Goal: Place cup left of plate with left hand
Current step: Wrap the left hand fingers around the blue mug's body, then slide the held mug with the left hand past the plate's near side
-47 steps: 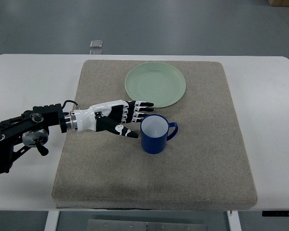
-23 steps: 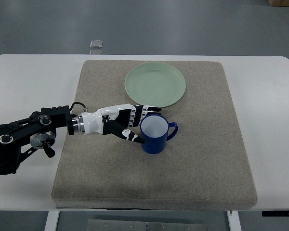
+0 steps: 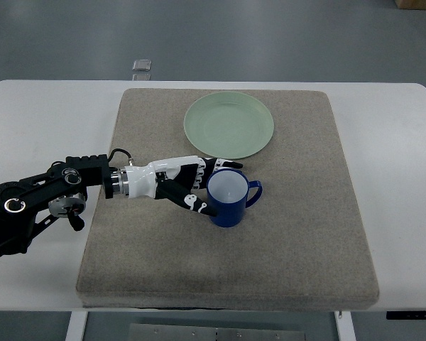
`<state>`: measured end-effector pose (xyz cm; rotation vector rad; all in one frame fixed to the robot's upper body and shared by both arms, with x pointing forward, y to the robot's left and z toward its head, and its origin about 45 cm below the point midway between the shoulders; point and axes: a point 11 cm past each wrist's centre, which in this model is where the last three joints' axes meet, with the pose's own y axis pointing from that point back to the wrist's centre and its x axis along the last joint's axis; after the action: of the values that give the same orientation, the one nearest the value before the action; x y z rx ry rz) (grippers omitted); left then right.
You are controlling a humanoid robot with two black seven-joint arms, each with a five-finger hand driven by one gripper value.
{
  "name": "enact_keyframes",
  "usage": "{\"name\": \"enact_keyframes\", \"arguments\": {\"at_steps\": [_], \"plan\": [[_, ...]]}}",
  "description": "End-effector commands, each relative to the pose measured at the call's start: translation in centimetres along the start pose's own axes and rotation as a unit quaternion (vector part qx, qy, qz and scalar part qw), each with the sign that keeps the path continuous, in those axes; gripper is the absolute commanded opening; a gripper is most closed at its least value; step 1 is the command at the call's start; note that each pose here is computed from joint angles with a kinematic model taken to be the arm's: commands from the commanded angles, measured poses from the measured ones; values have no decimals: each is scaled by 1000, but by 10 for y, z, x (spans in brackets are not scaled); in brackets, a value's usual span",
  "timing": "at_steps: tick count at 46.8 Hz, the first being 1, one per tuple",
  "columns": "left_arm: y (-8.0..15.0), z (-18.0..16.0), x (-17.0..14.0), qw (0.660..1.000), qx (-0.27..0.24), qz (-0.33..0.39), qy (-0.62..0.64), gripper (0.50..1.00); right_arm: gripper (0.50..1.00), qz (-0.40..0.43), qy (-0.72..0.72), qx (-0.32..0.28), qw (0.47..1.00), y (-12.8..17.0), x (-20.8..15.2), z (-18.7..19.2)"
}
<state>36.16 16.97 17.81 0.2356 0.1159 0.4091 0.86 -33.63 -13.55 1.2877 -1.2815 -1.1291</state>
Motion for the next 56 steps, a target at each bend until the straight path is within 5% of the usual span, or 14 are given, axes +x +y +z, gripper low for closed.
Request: {"name": "enact_keyframes", "arguments": {"at_steps": [1,27,35,46,56], "plan": [[-5,0,-4,1000,-4,-5,4,996,934,0,0,0,1000,0,0,0],[-11,1,-8,1000,-9,-12,-2,956,934,0,0,0,1000,0,0,0],[-11,1,-8,1000,-7,-12,-4,879,934,0,0,0,1000,0,0,0],[-11,1,-6,1000,-7,-10,-5,701,934,0,0,0,1000,0,0,0],[-11,2,-6,1000,-8,-10,-4,656,934,0,0,0,1000,0,0,0]]}}
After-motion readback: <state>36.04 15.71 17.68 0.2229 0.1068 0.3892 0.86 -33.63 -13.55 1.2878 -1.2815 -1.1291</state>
